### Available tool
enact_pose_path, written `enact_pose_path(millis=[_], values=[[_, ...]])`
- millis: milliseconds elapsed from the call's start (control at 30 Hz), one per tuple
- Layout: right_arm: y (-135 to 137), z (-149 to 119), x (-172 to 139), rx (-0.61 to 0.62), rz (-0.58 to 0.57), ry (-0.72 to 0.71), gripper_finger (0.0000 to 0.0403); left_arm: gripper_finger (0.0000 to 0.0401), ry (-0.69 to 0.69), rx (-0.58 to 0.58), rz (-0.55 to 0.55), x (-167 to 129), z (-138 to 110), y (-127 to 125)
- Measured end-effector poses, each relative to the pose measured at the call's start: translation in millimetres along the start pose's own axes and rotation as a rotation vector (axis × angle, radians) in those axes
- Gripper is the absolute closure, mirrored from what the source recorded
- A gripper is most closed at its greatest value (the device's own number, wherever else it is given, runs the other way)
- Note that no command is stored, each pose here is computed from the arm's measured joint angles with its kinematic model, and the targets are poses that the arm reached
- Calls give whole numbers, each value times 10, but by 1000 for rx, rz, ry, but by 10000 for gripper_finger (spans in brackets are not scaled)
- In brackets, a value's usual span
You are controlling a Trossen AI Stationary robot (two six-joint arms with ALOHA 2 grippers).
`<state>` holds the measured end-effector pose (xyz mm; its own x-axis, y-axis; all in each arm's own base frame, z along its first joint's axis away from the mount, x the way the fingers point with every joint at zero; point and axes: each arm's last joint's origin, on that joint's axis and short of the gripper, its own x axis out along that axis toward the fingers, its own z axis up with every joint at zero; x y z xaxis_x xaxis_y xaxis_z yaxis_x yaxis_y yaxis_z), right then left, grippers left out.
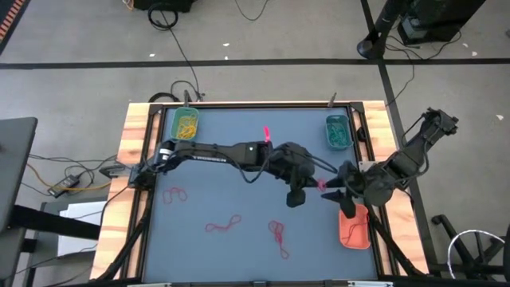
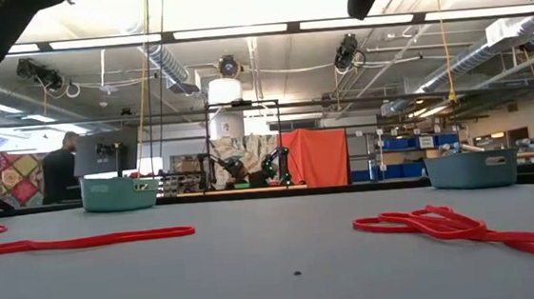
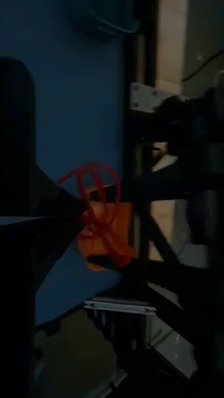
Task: Sort rubber bands into baskets
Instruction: Put the red rubber band into the orange bin
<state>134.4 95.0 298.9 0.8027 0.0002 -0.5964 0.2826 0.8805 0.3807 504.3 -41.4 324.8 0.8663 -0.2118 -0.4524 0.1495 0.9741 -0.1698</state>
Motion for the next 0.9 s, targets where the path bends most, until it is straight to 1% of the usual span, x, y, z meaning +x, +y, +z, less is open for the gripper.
enact_pose_path(millis=[133,233,300,367,467,500,600,667,800,900], values=[[-21,33,20,18,-19,-18,212,399,13,4,-3,8,-17,-23],[-8,46,36,30,4,-2,237,398,9,6,-17,10,-14,-41],[-5,44,47,27,13,16,266,398,-2,6,-22,10,-3,-47],[3,37,56,18,19,31,305,397,-12,-5,-23,9,7,-47],[17,33,70,-4,29,41,375,397,-21,-27,-24,9,16,-46],[18,32,70,-11,30,43,386,396,-22,-44,-21,9,17,-45],[14,27,68,6,40,63,389,383,-6,-146,-13,8,3,-34],[6,12,69,20,49,104,394,360,26,-159,-23,5,-25,-17],[-25,-68,57,62,75,279,395,305,142,-180,-40,-8,-130,12],[-31,-129,33,100,109,423,396,276,224,-182,-52,-23,-206,16]])
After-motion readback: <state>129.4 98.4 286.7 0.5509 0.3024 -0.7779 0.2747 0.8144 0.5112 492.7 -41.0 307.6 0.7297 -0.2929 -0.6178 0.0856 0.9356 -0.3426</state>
